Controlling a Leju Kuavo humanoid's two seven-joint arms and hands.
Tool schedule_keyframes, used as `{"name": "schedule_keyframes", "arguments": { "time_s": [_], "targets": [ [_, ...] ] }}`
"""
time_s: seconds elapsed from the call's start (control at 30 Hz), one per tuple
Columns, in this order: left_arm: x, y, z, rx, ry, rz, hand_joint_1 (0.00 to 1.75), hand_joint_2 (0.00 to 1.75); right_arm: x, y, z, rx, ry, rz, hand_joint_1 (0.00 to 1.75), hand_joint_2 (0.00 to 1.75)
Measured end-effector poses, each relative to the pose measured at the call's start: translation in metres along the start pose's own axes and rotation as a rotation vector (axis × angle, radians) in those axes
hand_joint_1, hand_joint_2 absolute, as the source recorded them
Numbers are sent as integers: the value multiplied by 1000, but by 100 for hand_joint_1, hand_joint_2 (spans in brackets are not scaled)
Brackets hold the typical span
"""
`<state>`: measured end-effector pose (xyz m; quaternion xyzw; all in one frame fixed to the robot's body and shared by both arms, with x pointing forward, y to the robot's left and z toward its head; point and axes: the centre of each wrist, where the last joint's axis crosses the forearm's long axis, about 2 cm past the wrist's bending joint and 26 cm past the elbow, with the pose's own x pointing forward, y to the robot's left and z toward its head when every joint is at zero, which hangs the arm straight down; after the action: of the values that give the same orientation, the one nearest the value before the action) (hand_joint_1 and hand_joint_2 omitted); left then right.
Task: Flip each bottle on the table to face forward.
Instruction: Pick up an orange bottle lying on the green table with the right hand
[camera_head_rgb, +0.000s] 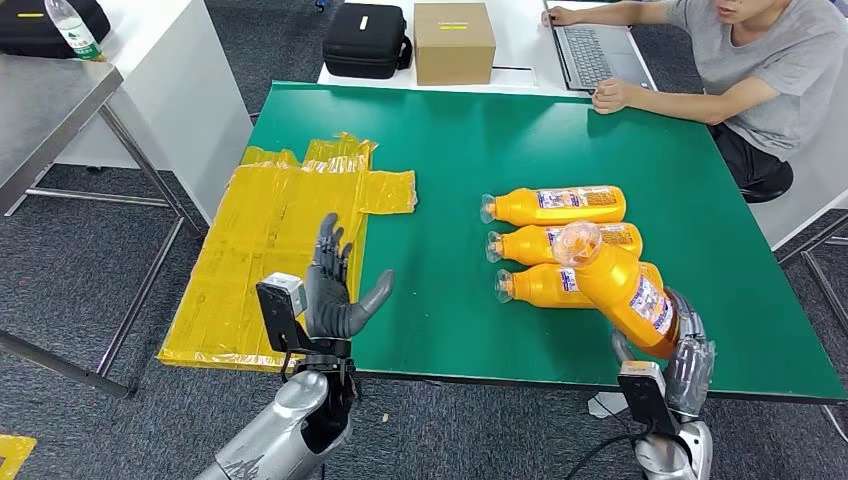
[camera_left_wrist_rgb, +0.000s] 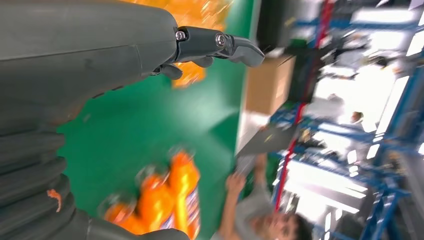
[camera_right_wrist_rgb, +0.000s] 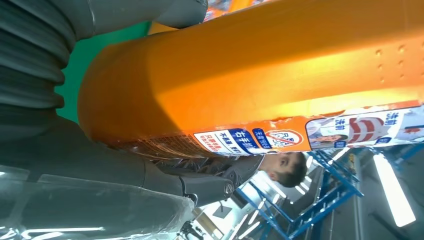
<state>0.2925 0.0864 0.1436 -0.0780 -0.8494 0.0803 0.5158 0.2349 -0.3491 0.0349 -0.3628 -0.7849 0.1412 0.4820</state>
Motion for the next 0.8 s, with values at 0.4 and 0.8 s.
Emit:
{"name": "schedule_keyframes", "arguments": {
  "time_s": [0.4,0.8],
  "targets": [
    [2,-21,4,-136,65,89,0,175,28,28,-27,1,-89,-56,175,175],
    [4,-27,4,-182,63,89,0,175,62,70,-44,38,-116,-162,175,175]
  ]
}}
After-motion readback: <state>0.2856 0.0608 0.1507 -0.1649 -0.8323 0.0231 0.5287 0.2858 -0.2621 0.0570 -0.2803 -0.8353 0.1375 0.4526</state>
